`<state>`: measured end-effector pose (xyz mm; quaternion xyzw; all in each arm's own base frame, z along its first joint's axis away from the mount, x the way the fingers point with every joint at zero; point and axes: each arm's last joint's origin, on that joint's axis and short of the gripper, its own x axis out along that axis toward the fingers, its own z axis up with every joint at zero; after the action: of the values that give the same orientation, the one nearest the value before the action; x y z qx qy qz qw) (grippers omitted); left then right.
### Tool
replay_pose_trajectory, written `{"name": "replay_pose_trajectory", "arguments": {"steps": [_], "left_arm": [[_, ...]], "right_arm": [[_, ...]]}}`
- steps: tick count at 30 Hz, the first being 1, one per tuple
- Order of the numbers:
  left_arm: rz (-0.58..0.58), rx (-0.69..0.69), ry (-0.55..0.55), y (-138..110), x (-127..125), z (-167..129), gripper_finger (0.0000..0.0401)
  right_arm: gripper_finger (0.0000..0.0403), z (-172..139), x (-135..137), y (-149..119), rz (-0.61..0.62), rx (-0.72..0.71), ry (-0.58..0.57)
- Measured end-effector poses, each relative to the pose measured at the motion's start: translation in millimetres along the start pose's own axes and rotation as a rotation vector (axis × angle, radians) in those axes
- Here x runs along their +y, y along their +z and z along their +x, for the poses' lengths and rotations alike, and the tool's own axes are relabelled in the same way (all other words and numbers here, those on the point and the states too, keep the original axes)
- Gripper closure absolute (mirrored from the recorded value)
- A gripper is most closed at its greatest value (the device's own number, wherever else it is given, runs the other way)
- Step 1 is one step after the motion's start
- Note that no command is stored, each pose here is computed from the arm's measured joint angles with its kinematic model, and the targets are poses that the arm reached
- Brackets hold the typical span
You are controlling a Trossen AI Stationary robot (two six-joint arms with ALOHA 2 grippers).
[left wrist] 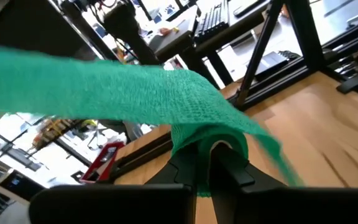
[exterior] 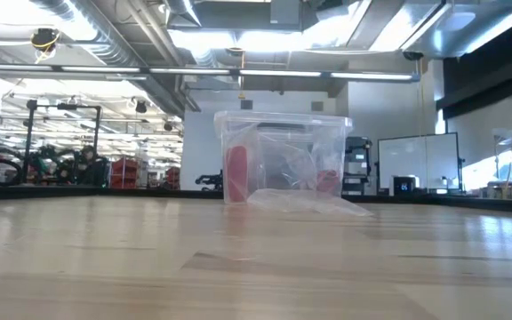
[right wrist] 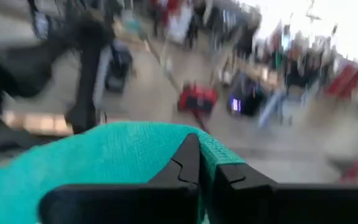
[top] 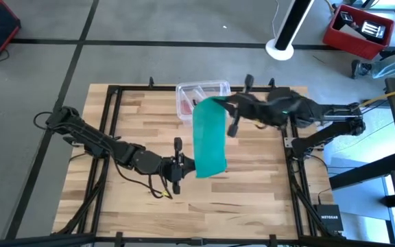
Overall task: Roll bandage
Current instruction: Roll the green bandage
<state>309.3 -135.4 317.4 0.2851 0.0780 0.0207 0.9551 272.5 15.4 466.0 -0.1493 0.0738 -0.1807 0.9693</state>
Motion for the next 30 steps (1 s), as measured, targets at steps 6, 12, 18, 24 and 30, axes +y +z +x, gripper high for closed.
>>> {"name": "replay_pose_trajectory", "arguments": {"steps": [6, 12, 18, 24, 30], "left_arm": [[-0.095, 0.004, -0.014, -1.5, -1.7, 0.6, 0.0386], [-0.317, 0.017, -0.023, -4.4, -6.1, 4.3, 0.0386], [-0.428, 0.107, -0.050, -21.4, -28.1, 19.3, 0.0386], [-0.591, 0.188, -0.045, -42.2, -49.4, 37.6, 0.0386], [-0.661, 0.260, -0.038, -61.8, -68.6, 50.9, 0.0386]], "right_arm": [[0.0340, 35.2, 1.4, -42.7, 0.086, 0.290, 0.036], [0.0241, 64.7, 20.9, -100.1, 0.148, 0.490, 0.179], [0.0153, 76.4, 39.0, -149.5, 0.221, 0.647, 0.258], [0.0103, 71.3, 43.4, -158.2, 0.253, 0.739, 0.346], [0.0091, 67.5, 43.6, -162.3, 0.241, 0.796, 0.355]]}}
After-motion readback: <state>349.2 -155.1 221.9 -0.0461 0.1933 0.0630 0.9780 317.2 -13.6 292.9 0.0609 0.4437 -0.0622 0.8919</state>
